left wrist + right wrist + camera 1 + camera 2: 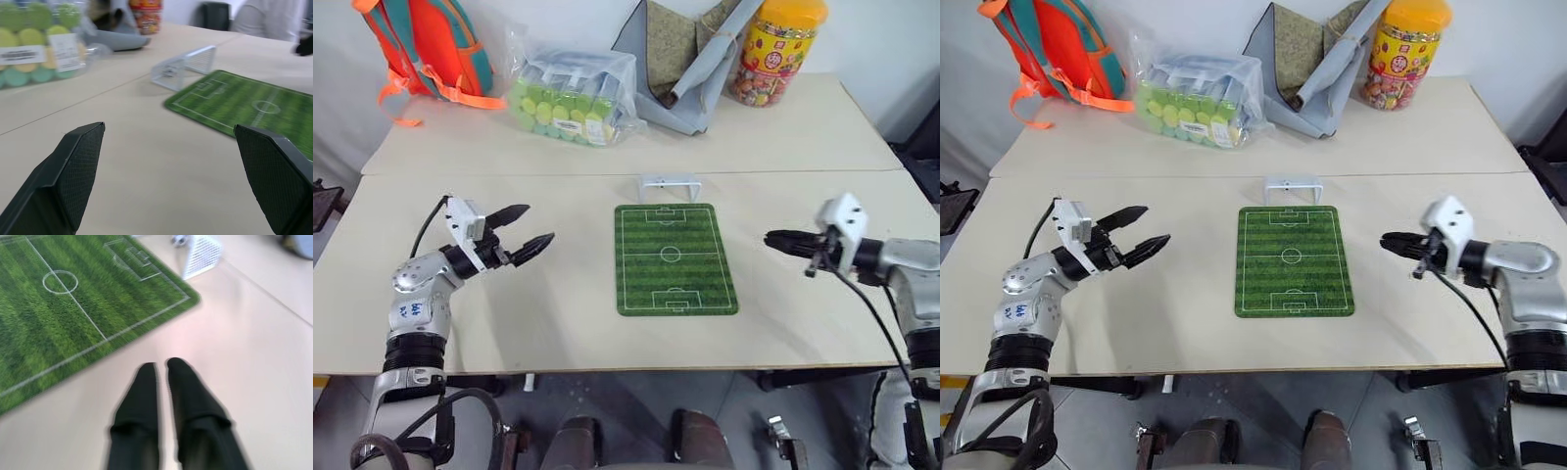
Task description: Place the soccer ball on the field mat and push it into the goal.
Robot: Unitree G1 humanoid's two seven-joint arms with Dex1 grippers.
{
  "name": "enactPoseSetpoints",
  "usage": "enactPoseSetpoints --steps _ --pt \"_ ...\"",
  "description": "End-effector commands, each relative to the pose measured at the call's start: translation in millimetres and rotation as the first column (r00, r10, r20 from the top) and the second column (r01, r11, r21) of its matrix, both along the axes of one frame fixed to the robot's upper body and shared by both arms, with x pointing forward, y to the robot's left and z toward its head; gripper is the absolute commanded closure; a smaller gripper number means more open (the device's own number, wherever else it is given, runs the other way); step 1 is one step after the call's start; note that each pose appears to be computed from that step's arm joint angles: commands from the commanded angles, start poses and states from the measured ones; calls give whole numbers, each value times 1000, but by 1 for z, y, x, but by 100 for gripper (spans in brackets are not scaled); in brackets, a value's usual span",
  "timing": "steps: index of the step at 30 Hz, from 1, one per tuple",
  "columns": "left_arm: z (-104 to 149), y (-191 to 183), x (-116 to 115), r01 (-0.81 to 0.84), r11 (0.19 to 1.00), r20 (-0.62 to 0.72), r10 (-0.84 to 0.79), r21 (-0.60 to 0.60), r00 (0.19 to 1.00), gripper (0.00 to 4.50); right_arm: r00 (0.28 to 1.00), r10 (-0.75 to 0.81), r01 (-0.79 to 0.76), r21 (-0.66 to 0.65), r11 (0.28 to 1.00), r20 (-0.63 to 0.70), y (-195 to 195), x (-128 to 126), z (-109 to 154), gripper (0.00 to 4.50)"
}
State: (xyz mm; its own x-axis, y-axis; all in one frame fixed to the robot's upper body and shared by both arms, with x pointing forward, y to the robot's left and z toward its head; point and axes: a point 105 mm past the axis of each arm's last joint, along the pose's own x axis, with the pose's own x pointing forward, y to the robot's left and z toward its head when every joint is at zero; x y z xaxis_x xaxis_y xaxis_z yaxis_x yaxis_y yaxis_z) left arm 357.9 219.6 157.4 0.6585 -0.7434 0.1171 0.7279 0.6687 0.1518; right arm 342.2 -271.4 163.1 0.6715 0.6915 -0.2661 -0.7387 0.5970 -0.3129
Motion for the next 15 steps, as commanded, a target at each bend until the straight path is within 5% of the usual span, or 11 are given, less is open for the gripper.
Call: enactPoseSetpoints --steps 1,9,15 --pt "3 17 -20 14 1000 40 -14 -6 999 0 999 26 -26 13 1000 21 -23 -15 7 284" --pt "-5 46 -29 -29 999 -7 29 43 1000 0 999 38 -38 -12 999 -31 -48 -24 10 20" --pt "-4 60 -35 -35 998 -33 37 58 999 0 998 35 -34 7 999 -51 -50 -25 8 1"
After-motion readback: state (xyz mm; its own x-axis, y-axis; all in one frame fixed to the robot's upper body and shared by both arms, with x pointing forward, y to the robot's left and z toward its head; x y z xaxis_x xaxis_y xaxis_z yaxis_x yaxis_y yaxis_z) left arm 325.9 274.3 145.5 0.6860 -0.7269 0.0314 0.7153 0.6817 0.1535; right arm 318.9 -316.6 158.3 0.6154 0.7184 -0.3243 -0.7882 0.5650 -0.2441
